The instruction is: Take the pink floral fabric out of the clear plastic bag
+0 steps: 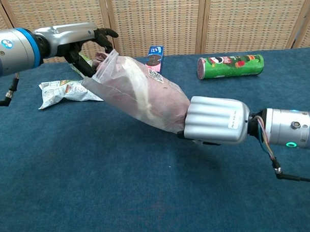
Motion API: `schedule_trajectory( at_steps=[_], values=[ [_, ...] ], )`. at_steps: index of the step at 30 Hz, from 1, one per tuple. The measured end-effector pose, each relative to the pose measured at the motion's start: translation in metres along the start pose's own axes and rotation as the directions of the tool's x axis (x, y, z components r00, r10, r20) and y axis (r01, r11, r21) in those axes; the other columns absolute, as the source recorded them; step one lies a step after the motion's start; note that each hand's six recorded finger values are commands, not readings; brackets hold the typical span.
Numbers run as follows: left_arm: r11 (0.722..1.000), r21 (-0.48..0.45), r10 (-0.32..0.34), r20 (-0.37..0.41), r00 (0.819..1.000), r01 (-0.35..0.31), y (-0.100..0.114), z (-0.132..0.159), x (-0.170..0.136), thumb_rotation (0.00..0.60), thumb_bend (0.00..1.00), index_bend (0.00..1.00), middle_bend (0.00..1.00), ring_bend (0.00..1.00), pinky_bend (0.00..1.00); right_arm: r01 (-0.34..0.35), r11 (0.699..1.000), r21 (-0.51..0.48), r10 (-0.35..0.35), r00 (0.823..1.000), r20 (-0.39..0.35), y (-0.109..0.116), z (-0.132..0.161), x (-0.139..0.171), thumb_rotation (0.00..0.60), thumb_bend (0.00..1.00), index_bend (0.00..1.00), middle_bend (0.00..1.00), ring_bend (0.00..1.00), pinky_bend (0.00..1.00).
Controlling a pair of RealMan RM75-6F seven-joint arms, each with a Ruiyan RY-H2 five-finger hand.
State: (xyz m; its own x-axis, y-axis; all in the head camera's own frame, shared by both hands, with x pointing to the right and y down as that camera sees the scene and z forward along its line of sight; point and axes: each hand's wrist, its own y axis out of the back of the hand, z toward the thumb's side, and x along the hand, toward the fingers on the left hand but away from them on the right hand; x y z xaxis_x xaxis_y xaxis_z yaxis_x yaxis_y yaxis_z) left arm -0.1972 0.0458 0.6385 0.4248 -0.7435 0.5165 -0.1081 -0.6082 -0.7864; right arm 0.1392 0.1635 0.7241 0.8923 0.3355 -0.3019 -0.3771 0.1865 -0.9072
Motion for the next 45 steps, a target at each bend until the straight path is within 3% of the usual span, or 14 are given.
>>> schedule_trajectory(
  at_steps=[8, 13, 16, 21, 26, 27, 28, 29, 30, 31, 32, 33, 37, 45],
  values=[
    [0.994, 0.05, 0.107, -0.108, 0.988, -0.102, 0.053, -0.059, -0.016, 0.6, 0.49, 0.67, 0.0, 0.0, 0.0, -0.087, 0.992, 0.09, 0.083, 0.995, 0.048, -0.015, -0.045, 0.043, 0.6, 0.88, 0.77, 0.85, 0.74, 0.92],
    [0.982, 0.086, 0.181, -0.221, 0.958, -0.166, 0.096, -0.12, -0.042, 0.6, 0.49, 0.67, 0.0, 0.0, 0.0, -0.172, 0.976, 0.133, 0.158, 0.982, 0.107, -0.026, -0.078, 0.083, 0.6, 0.88, 0.77, 0.85, 0.74, 0.92],
    [0.978, 0.096, 0.204, -0.277, 0.939, -0.184, 0.11, -0.151, -0.059, 0.6, 0.49, 0.67, 0.0, 0.0, 0.0, -0.217, 0.966, 0.138, 0.197, 0.97, 0.142, -0.032, -0.09, 0.103, 0.6, 0.88, 0.77, 0.85, 0.74, 0.92],
    [0.979, 0.08, 0.205, -0.328, 0.922, -0.19, 0.113, -0.18, -0.073, 0.6, 0.49, 0.67, 0.0, 0.0, 0.0, -0.255, 0.958, 0.129, 0.229, 0.955, 0.187, -0.038, -0.1, 0.121, 0.6, 0.88, 0.77, 0.85, 0.74, 0.92],
    [0.984, 0.046, 0.179, -0.329, 0.927, -0.174, 0.1, -0.186, -0.076, 0.6, 0.49, 0.65, 0.0, 0.0, 0.0, -0.253, 0.959, 0.126, 0.226, 0.954, 0.196, -0.037, -0.099, 0.124, 0.6, 0.87, 0.76, 0.84, 0.74, 0.91],
    [0.985, 0.044, 0.174, -0.327, 0.929, -0.169, 0.097, -0.186, -0.076, 0.6, 0.49, 0.58, 0.0, 0.0, 0.0, -0.25, 0.96, 0.127, 0.223, 0.955, 0.195, -0.037, -0.099, 0.124, 0.6, 0.8, 0.7, 0.79, 0.72, 0.85],
    [0.986, 0.043, 0.167, -0.326, 0.93, -0.162, 0.094, -0.186, -0.076, 0.6, 0.46, 0.4, 0.0, 0.0, 0.0, -0.245, 0.961, 0.127, 0.219, 0.956, 0.193, -0.036, -0.098, 0.124, 0.6, 0.7, 0.62, 0.73, 0.68, 0.78],
    [0.987, 0.045, 0.162, -0.326, 0.931, -0.156, 0.092, -0.186, -0.076, 0.6, 0.38, 0.2, 0.0, 0.0, 0.0, -0.243, 0.962, 0.127, 0.216, 0.957, 0.194, -0.035, -0.097, 0.123, 0.6, 0.45, 0.43, 0.58, 0.54, 0.61],
    [0.987, 0.047, 0.158, -0.326, 0.932, -0.151, 0.091, -0.186, -0.076, 0.6, 0.31, 0.09, 0.0, 0.0, 0.0, -0.244, 0.961, 0.127, 0.216, 0.956, 0.2, -0.035, -0.097, 0.124, 0.6, 0.21, 0.22, 0.36, 0.33, 0.39],
    [0.988, 0.05, 0.154, -0.329, 0.932, -0.146, 0.089, -0.186, -0.076, 0.6, 0.19, 0.0, 0.0, 0.0, 0.0, -0.249, 0.96, 0.127, 0.219, 0.952, 0.214, -0.036, -0.098, 0.125, 0.6, 0.09, 0.11, 0.22, 0.2, 0.25],
    [0.988, 0.052, 0.152, -0.331, 0.931, -0.143, 0.088, -0.186, -0.077, 0.6, 0.14, 0.0, 0.0, 0.0, 0.0, -0.261, 0.957, 0.125, 0.226, 0.945, 0.236, -0.037, -0.1, 0.126, 0.6, 0.0, 0.02, 0.07, 0.05, 0.09],
    [0.989, 0.056, 0.15, -0.333, 0.931, -0.139, 0.088, -0.186, -0.078, 0.6, 0.1, 0.0, 0.0, 0.0, 0.0, -0.269, 0.955, 0.124, 0.232, 0.94, 0.251, -0.038, -0.101, 0.127, 0.6, 0.0, 0.0, 0.0, 0.0, 0.01],
    [0.986, 0.064, 0.169, -0.336, 0.927, -0.156, 0.092, -0.185, -0.085, 0.6, 0.05, 0.0, 0.0, 0.0, 0.0, -0.312, 0.948, 0.069, 0.269, 0.895, 0.355, -0.039, -0.104, 0.133, 0.6, 0.0, 0.0, 0.0, 0.0, 0.0],
    [0.976, 0.016, 0.21, -0.333, 0.919, -0.217, 0.102, -0.186, -0.119, 0.6, 0.04, 0.0, 0.0, 0.0, 0.0, -0.244, 0.962, -0.124, 0.274, 0.855, 0.44, -0.004, -0.099, 0.15, 0.6, 0.0, 0.0, 0.0, 0.0, 0.0]
  ],
)
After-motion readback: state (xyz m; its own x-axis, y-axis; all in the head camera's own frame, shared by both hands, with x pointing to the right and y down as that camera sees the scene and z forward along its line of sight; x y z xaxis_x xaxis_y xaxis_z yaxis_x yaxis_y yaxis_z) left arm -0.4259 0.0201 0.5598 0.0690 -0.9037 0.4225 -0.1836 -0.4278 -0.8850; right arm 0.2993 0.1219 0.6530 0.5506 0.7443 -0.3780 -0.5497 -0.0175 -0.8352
